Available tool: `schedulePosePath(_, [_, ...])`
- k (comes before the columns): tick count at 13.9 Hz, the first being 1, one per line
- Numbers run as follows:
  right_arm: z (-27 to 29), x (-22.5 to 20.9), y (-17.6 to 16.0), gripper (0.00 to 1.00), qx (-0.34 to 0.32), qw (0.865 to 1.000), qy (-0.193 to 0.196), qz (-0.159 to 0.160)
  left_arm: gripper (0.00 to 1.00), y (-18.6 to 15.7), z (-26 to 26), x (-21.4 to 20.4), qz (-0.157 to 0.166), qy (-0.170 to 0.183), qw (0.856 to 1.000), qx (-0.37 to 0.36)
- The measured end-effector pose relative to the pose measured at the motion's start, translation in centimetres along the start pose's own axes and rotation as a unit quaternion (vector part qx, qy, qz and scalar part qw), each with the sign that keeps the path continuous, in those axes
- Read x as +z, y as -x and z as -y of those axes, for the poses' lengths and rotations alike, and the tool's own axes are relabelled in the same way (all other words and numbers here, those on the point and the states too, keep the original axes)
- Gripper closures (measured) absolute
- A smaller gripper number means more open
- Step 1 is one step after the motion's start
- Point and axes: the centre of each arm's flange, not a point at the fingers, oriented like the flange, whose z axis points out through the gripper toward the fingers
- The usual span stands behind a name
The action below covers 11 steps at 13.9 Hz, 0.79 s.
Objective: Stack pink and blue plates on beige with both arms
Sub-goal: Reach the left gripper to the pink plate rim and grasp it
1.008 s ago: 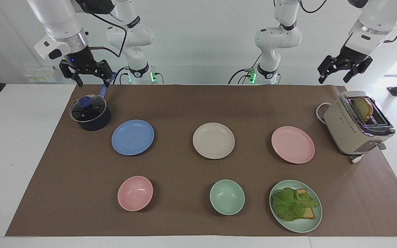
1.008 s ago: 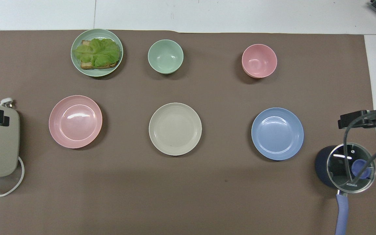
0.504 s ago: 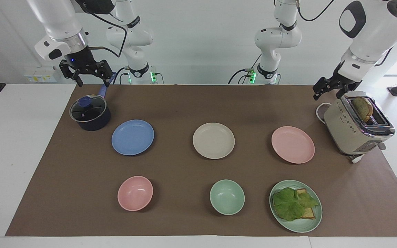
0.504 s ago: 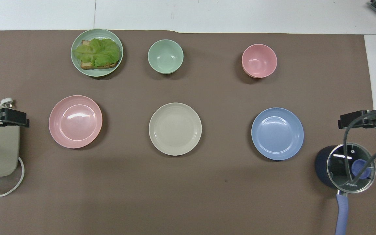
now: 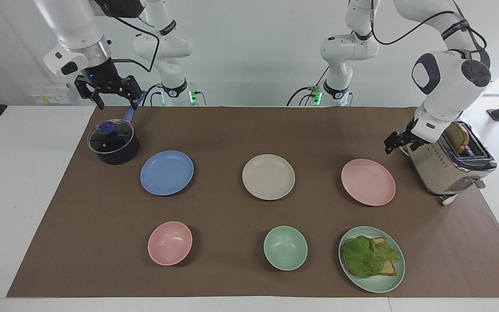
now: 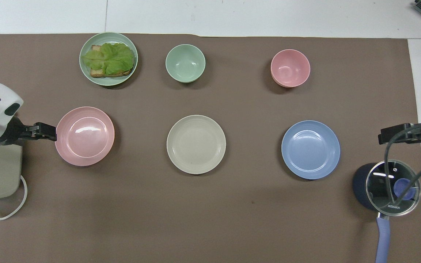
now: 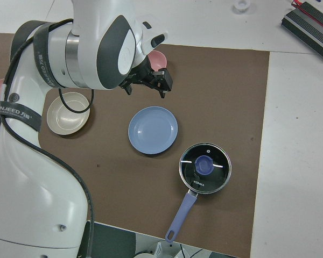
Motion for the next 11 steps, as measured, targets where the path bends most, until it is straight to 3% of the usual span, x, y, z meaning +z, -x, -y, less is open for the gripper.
schedulePosePath(5, [0.0, 0.0, 0.0, 0.00, 0.000, 1.000, 0.000, 0.000, 0.00, -2.1, 1.8, 8.5, 0.019, -0.001, 1.000, -0.019])
schedulePosePath(10, [0.0, 0.1, 0.0, 0.00, 0.000, 1.000, 0.000, 0.001, 0.01, -0.6, 3.2, 12.4, 0.040, -0.001, 0.999, -0.033])
schedulePosePath(11, [0.0, 0.1, 0.0, 0.00, 0.000, 1.000, 0.000, 0.001, 0.10, -0.6, 3.0, 12.4, 0.041, -0.001, 0.999, -0.033])
